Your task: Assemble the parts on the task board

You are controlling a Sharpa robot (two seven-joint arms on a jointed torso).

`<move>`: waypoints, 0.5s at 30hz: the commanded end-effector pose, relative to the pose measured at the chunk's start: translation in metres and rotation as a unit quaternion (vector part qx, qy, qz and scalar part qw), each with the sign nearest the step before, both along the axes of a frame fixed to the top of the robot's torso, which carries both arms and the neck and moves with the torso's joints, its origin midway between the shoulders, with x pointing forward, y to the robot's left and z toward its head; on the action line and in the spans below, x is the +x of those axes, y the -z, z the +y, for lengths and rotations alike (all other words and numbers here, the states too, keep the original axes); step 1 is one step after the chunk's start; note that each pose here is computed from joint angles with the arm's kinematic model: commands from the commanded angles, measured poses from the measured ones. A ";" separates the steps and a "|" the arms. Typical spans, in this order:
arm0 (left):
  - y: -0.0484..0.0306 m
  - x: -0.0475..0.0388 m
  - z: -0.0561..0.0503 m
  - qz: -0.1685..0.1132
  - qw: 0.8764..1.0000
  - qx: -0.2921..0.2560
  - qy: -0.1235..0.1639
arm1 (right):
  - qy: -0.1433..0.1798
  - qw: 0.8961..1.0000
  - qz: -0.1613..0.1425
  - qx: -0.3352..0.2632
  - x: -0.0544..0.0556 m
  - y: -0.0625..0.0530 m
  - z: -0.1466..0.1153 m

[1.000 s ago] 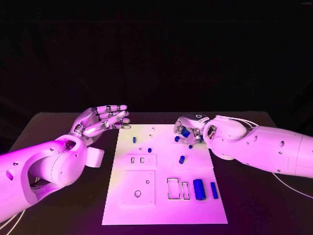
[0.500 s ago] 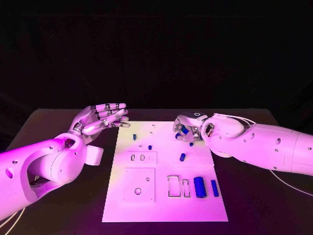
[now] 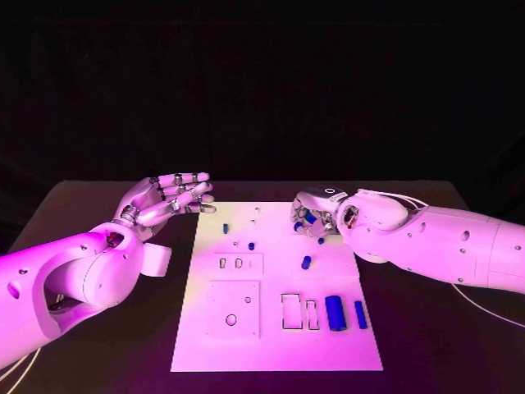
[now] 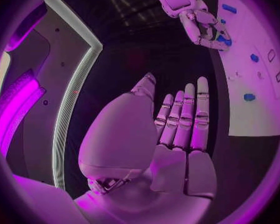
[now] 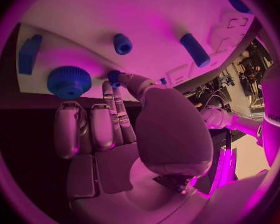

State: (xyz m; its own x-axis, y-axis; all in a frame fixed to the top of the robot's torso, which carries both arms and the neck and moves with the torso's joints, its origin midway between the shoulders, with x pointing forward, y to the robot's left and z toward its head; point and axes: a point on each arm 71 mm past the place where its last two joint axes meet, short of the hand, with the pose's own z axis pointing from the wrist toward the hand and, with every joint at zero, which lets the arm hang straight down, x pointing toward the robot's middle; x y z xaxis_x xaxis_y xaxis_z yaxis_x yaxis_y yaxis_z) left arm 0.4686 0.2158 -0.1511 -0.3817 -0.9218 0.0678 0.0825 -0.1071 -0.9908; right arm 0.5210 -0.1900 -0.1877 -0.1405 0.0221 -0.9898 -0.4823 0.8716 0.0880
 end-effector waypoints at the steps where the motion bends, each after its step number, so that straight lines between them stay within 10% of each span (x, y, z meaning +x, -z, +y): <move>1: -0.0014 -0.0002 -0.001 -0.002 1.000 -0.005 0.007 | -0.001 1.000 -0.002 -0.009 -0.001 0.001 0.000; 15: -0.0005 0.0006 -0.001 0.003 1.000 -0.007 0.009 | 0.010 0.995 -0.078 0.060 -0.002 -0.015 0.006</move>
